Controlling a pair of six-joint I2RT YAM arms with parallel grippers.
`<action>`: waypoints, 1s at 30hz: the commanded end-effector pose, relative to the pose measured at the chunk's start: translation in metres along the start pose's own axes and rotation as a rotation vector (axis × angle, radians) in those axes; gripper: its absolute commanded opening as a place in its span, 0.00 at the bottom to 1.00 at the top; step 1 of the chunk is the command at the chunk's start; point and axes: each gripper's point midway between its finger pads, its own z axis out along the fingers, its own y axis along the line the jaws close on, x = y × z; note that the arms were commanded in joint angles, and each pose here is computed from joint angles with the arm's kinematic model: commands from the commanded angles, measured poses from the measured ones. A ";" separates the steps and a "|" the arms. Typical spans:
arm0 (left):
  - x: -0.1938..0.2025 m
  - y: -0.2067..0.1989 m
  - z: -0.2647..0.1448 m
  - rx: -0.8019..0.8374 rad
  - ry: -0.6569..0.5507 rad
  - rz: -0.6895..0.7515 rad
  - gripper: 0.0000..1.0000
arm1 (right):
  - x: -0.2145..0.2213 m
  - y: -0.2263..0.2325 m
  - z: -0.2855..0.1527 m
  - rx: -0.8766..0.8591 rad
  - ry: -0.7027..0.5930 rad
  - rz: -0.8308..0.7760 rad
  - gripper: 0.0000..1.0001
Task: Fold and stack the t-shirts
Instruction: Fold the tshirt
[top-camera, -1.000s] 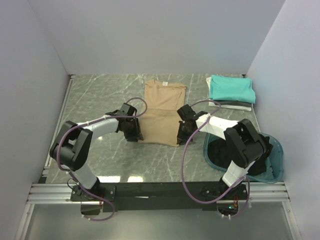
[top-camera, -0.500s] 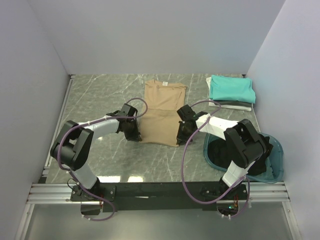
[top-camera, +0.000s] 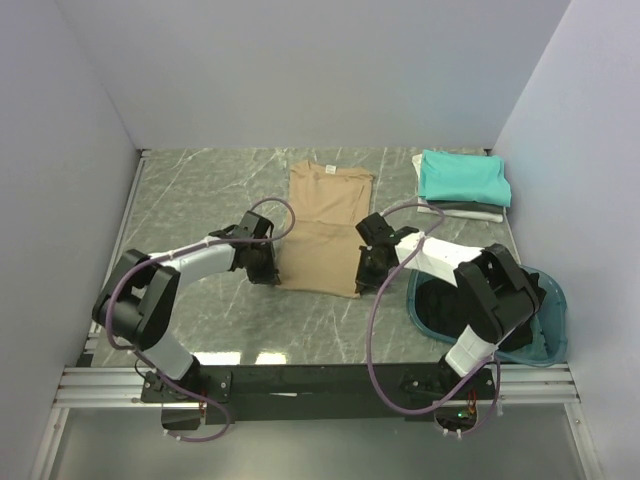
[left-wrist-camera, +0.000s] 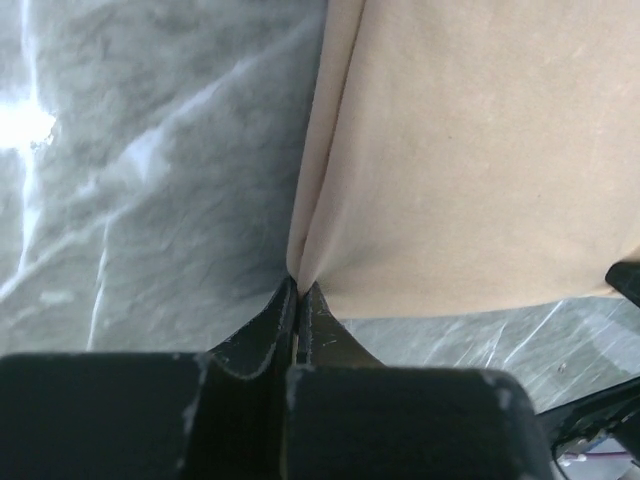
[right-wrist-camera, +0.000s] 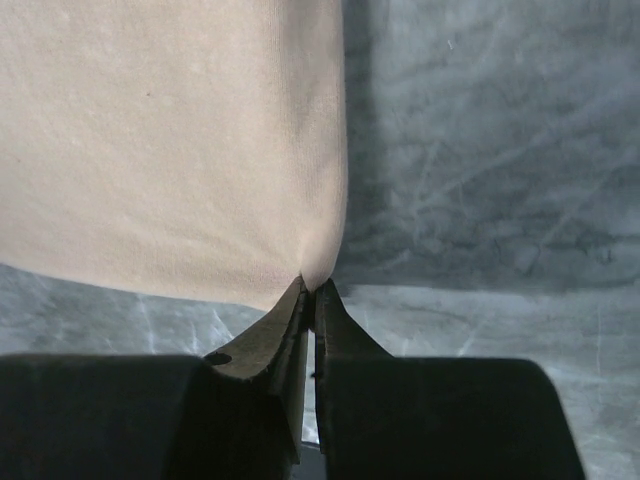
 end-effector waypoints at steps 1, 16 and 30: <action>0.003 0.012 -0.012 -0.035 -0.031 0.047 0.00 | 0.014 -0.015 -0.010 0.039 0.011 -0.024 0.00; 0.029 -0.004 -0.043 0.044 0.030 0.101 0.00 | 0.037 -0.006 -0.023 0.023 0.056 -0.078 0.00; 0.076 -0.006 -0.127 0.142 0.094 0.063 0.00 | 0.083 -0.013 -0.096 -0.010 0.045 -0.112 0.00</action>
